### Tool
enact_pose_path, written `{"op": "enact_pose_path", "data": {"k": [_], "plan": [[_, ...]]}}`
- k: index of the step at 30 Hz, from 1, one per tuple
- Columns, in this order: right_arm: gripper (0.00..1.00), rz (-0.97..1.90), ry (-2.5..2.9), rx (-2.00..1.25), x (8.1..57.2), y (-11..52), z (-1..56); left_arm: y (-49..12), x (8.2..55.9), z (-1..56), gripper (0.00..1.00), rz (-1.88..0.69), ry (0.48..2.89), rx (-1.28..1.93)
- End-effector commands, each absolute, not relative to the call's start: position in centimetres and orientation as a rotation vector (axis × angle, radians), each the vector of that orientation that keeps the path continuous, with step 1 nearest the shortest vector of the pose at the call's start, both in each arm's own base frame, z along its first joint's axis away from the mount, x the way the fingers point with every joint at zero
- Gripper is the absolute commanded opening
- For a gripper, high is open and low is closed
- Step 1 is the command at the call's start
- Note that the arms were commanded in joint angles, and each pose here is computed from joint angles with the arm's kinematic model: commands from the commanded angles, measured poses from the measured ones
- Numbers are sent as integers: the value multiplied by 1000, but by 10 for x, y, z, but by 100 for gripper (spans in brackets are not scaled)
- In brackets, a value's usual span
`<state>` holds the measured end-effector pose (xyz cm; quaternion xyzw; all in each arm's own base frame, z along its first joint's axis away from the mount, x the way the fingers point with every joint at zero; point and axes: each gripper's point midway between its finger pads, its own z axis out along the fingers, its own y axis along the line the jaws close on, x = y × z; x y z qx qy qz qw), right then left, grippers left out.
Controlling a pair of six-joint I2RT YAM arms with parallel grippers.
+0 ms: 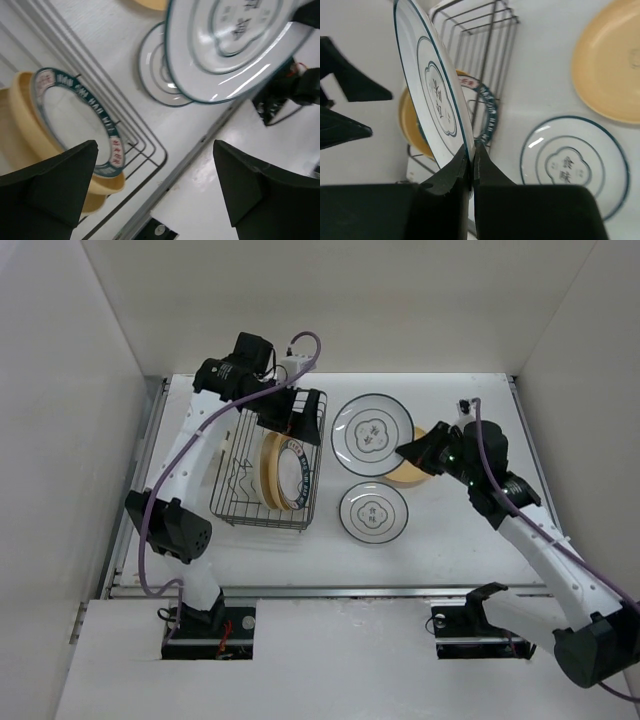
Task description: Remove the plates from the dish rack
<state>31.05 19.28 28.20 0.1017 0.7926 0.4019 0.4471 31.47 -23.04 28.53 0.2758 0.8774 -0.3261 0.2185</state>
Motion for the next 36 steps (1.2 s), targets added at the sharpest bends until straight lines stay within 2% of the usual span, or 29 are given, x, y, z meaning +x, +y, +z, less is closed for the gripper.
{"op": "enact_pose_path", "data": {"k": [1, 8, 10, 16, 17, 18, 19, 20, 21, 23, 27, 36], "plan": [[0, 794, 1985, 407, 305, 153, 265, -194, 327, 307, 100, -603, 2379, 692], [0, 679, 2298, 407, 282, 148, 176, -119, 350, 307, 100, -41, 2416, 497], [0, 667, 2399, 389, 273, 151, 148, -113, 345, 297, 100, -3, 2475, 522], [0, 679, 2505, 302, 266, 158, 112, -103, 343, 254, 100, 98, 2621, 534], [2, 662, 2536, 299, 266, 158, 103, -101, 343, 252, 100, 117, 2628, 533], [11, 649, 2551, 279, 266, 157, 98, -100, 341, 248, 100, 120, 2641, 537], [41, 636, 2574, 273, 263, 156, 93, -98, 341, 248, 100, 133, 2640, 534], [55, 603, 2603, 272, 260, 152, 86, -99, 343, 245, 100, 135, 2648, 537], [65, 575, 2625, 266, 261, 150, 82, -98, 341, 242, 100, 138, 2658, 540], [76, 457, 2668, 272, 260, 141, 75, -98, 341, 242, 100, 138, 2658, 540], [80, 266, 2782, 250, 252, 135, 49, -99, 341, 236, 100, 140, 2678, 533], [80, 291, 2697, 170, 269, 164, 64, -96, 338, 240, 99, 150, 2668, 528]]}}
